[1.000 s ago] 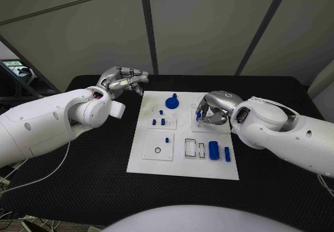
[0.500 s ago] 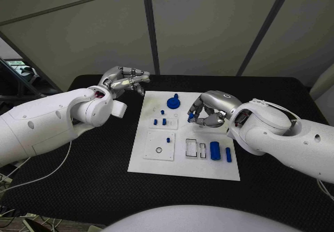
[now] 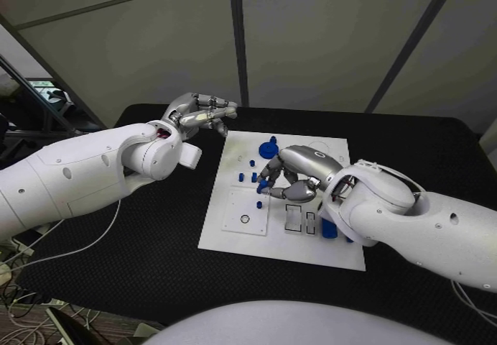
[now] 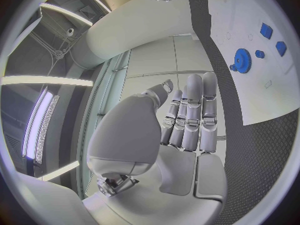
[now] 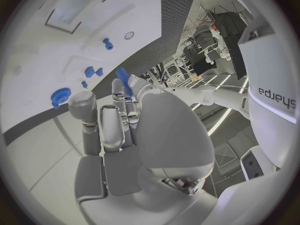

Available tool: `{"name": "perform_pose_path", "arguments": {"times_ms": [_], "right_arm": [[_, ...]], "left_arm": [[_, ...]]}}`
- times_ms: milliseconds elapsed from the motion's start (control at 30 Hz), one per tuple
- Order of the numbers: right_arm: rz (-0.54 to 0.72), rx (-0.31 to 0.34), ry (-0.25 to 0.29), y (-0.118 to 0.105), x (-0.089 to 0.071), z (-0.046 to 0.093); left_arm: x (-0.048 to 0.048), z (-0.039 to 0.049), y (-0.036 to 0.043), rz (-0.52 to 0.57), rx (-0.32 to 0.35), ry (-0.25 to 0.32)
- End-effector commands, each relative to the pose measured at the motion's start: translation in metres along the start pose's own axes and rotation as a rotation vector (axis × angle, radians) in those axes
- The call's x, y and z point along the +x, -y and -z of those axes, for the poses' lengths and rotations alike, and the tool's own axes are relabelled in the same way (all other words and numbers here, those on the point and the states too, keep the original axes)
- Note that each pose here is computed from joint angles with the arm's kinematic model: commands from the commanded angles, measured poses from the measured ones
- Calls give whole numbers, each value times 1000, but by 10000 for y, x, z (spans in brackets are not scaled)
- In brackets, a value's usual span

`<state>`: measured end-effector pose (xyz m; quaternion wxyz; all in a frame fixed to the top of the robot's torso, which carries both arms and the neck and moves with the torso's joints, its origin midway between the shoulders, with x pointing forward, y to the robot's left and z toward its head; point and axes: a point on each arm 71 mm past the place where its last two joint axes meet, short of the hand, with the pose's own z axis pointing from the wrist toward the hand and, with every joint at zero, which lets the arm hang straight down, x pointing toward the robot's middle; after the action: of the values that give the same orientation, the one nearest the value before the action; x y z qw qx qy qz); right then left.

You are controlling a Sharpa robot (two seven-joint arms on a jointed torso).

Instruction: Assemble the parts on the task board

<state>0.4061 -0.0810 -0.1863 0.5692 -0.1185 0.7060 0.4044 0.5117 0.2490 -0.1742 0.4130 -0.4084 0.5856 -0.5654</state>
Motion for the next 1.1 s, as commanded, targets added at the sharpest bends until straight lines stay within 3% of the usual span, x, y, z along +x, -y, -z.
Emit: {"name": "perform_pose_path", "arguments": {"times_ms": [33, 200, 467, 1100], "right_arm": [[-29, -57, -26, -72, 130, -21], [-35, -80, -64, -127, 324, -66], [-16, -96, -104, -164, 503, -119], [55, -60, -123, -122, 576, -167]], "left_arm": [[17, -9, 12, 7, 4, -12], [35, -15, 13, 8, 5, -16], [41, -14, 15, 8, 6, -18], [50, -14, 17, 9, 5, -21]]}}
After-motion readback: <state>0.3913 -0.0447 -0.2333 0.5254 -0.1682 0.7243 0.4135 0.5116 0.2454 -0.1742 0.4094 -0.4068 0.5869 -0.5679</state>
